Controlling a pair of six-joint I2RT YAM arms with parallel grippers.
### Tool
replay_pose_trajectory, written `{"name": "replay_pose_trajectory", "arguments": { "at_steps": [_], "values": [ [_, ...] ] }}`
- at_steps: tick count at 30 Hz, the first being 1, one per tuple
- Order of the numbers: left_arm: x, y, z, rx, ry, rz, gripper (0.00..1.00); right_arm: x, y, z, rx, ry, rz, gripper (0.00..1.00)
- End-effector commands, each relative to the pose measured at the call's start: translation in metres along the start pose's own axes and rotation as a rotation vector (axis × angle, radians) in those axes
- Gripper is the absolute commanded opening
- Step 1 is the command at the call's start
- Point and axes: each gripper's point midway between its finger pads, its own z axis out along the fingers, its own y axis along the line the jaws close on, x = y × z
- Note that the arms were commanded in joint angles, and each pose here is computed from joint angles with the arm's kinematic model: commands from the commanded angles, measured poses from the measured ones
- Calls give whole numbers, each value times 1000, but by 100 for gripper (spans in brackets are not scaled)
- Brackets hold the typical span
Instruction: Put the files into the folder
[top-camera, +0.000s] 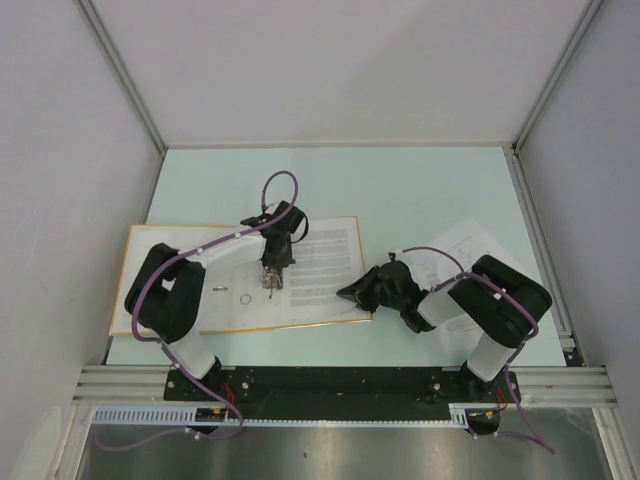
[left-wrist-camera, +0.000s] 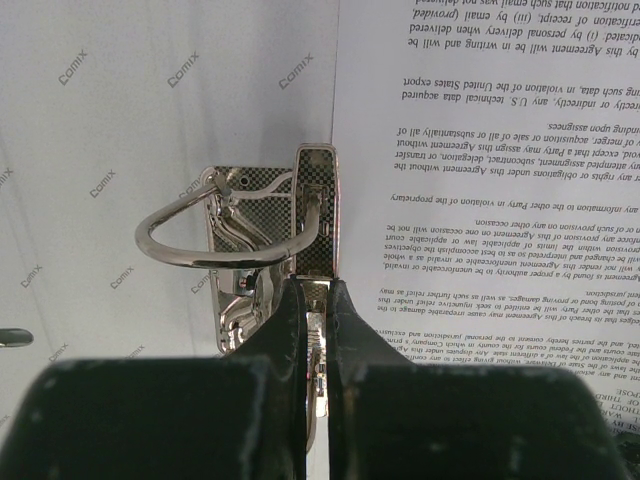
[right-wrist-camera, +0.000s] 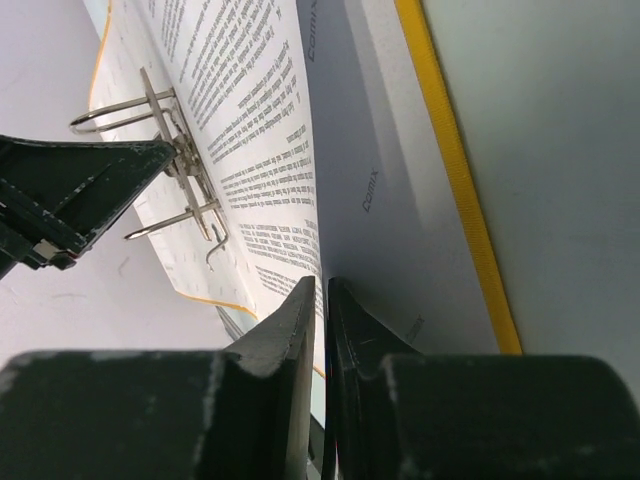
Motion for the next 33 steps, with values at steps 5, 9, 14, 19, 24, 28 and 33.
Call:
{"name": "replay_pose_trajectory", "arguments": {
  "at_steps": [5,9,14,19,24,28,33],
  "values": [
    [-8,-7,0,43,-32,21,9,2,7,10,-29,10,-56,15],
    [-7,-6,2,37,-32,27,31,1,9,11,-33,9,-62,15],
    [-11,-8,-5,58,-50,25,54,1,11,11,-35,12,-65,15],
    [-24,-23,-32,176,-97,30,57,3,9,12,-28,20,-73,15],
    [-26,-48,-40,320,-104,28,37,4,6,13,-21,21,-86,16],
    [-20,-63,-26,360,-67,34,23,4,5,12,-13,17,-98,16],
    [-5,-69,7,331,0,39,11,4,4,13,-6,16,-105,18]
  ]
}}
